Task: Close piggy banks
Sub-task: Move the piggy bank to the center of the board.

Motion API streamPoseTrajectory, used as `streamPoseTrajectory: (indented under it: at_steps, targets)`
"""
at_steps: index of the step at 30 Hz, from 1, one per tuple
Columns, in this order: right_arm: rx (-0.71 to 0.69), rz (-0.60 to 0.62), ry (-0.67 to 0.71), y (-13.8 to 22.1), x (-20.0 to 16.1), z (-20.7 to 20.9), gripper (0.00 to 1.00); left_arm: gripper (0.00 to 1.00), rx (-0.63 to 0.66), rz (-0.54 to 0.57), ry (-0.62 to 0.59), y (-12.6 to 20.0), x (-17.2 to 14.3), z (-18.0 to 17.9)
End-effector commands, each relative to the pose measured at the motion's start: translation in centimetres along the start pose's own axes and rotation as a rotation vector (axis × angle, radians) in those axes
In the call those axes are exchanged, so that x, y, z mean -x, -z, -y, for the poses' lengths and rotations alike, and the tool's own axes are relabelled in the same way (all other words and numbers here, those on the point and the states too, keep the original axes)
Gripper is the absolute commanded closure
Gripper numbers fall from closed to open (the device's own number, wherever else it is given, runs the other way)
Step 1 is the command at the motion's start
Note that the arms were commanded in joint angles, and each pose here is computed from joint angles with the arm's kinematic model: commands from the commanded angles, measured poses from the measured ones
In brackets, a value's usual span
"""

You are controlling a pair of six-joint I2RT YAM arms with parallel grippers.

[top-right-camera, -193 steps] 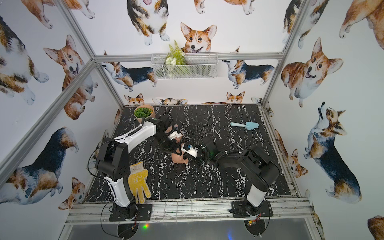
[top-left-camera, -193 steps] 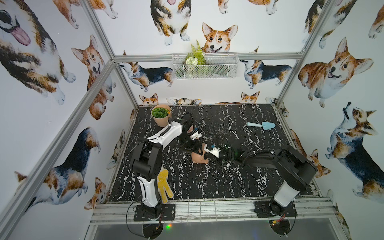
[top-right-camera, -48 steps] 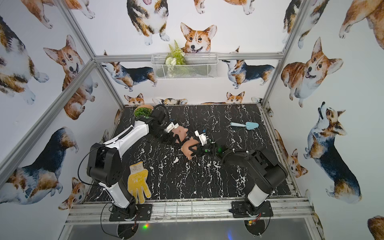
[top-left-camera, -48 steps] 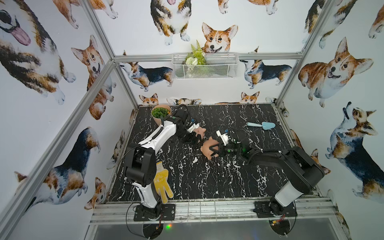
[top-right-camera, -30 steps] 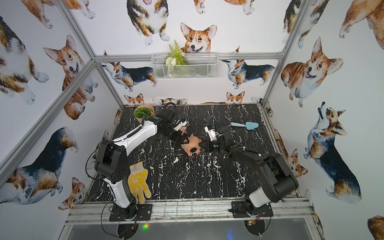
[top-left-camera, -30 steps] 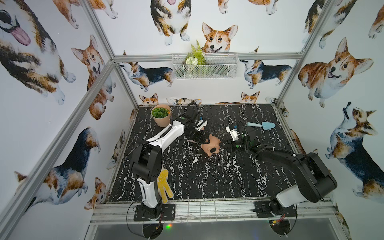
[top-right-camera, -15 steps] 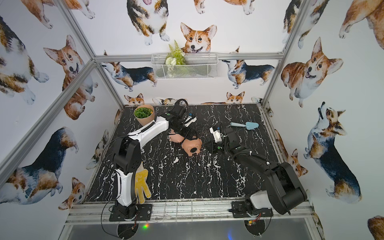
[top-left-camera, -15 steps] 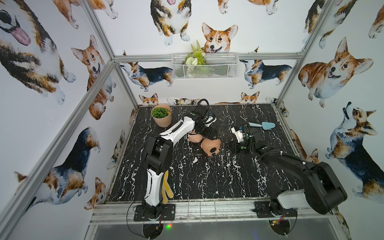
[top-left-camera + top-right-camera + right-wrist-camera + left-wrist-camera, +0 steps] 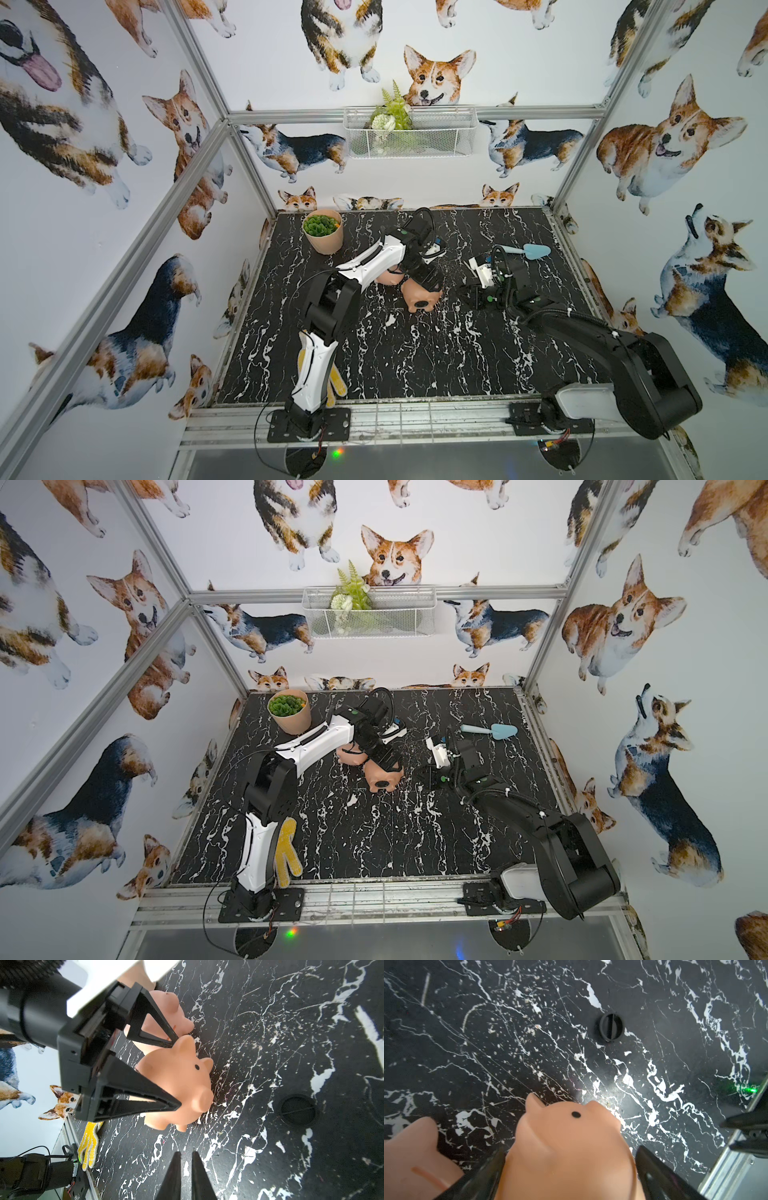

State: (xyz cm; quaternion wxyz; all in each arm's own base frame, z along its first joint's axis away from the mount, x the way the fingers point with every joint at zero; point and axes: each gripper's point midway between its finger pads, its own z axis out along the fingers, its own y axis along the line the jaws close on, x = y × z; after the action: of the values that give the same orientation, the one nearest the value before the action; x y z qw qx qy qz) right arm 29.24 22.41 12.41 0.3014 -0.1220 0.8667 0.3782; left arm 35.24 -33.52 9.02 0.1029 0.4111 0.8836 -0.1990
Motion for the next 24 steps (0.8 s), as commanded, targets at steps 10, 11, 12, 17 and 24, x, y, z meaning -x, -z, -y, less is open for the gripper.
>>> streamPoseTrajectory:
  at_steps: [10, 11, 12, 17, 24]
  targets:
    - [0.011, -0.012, 0.008, 0.0, 0.1, -0.2, 0.86, 0.0, 0.02, -0.103, -0.014, 1.2, -4.3, 0.5]
    - [0.011, -0.012, 0.009, 0.0, 0.1, -0.3, 0.86, 0.0, 0.031, -0.111, -0.009, 1.3, -4.7, 0.4]
    - [0.009, -0.014, 0.009, 0.0, 0.1, -0.2, 0.86, 0.0, 0.042, -0.117, -0.002, 1.3, -5.0, 0.2]
    - [0.003, -0.015, 0.014, 0.2, 0.1, -0.2, 0.86, 0.02, 0.073, -0.108, 0.036, 2.1, -5.6, -0.1]
    - [0.009, -0.02, 0.01, 0.3, -0.1, -0.4, 0.86, 0.02, 0.125, -0.12, 0.077, 3.7, -7.5, -0.7]
